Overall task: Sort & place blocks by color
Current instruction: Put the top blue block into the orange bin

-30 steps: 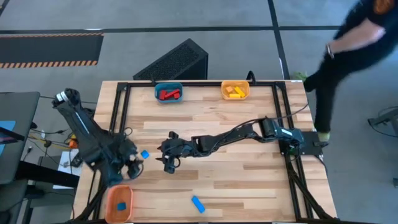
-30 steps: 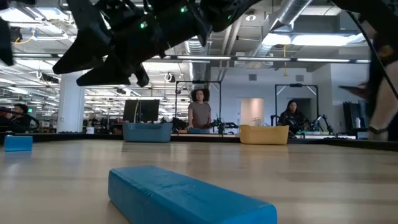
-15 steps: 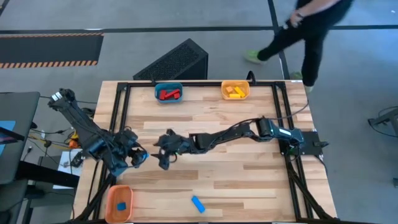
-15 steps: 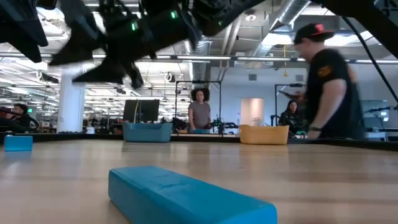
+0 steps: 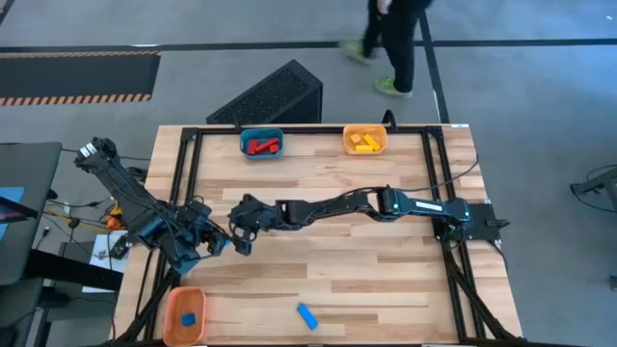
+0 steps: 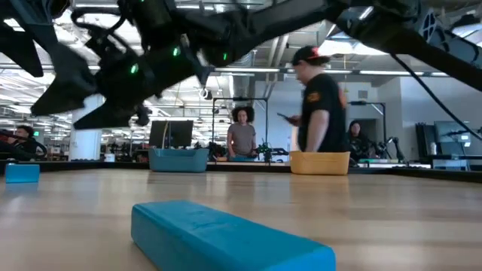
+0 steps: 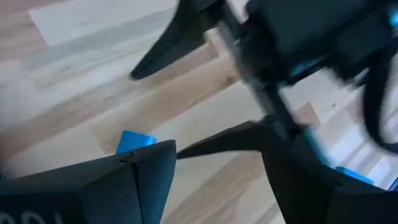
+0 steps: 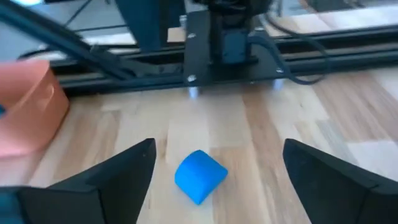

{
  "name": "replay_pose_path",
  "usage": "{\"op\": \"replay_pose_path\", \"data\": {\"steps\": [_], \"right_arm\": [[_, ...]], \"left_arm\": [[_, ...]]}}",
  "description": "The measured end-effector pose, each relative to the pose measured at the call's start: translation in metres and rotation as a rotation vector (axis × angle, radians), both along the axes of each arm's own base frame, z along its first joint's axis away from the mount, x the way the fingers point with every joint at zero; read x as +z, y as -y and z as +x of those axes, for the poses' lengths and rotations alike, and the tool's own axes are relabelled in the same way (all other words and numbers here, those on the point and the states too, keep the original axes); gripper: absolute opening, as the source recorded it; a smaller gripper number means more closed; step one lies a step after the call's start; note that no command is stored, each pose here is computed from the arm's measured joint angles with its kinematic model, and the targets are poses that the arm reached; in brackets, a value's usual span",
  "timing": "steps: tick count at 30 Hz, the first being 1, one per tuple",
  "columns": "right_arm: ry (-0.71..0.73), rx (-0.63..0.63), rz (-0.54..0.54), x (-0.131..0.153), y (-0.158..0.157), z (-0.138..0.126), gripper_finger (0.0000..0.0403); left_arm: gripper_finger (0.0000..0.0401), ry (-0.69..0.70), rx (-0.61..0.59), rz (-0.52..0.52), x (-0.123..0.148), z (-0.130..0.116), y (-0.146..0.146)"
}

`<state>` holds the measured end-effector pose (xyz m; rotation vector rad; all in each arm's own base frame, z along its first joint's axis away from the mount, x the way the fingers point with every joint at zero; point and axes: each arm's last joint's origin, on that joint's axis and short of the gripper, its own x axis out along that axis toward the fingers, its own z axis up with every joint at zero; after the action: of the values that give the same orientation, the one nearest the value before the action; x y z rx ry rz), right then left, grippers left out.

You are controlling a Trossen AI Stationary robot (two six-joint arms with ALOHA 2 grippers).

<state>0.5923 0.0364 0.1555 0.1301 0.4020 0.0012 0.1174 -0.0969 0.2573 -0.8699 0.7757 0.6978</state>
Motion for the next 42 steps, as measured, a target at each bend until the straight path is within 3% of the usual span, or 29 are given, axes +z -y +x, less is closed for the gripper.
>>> {"op": "replay_pose_path", "data": {"steps": [5, 12, 14, 17, 20, 26, 34, 42], "right_arm": [[0.044, 0.054, -0.025, -0.005, 0.000, 0.003, 0.0376], [0.087, 0.068, -0.026, -0.020, 0.023, 0.008, 0.0364], [0.115, 0.129, -0.019, -0.020, 0.021, 0.009, 0.0357], [0.108, 0.268, 0.002, -0.040, 0.016, 0.010, 0.0346], [0.075, 0.253, -0.044, -0.053, 0.010, 0.009, 0.0342], [0.131, 0.187, -0.088, -0.042, 0.017, 0.011, 0.0356], [0.163, 0.383, -0.052, -0.080, 0.006, 0.012, 0.0364], [0.146, 0.242, -0.117, -0.090, 0.005, 0.013, 0.0364]], "left_arm": [[0.0226, -0.023, 0.019, -0.042, -0.002, 0.001, 0.002], [0.0226, -0.131, 0.064, 0.100, -0.009, -0.008, -0.008], [0.0226, -0.154, 0.083, 0.084, -0.011, -0.009, -0.009], [0.0226, -0.180, 0.108, 0.060, -0.014, -0.010, -0.010], [0.0226, -0.193, 0.109, 0.031, -0.014, -0.010, -0.009], [0.0226, -0.199, 0.139, -0.014, -0.014, -0.010, -0.008], [0.0226, -0.188, 0.142, -0.041, -0.014, -0.008, -0.006], [0.0226, -0.192, 0.156, -0.080, -0.016, -0.005, -0.002]]}}
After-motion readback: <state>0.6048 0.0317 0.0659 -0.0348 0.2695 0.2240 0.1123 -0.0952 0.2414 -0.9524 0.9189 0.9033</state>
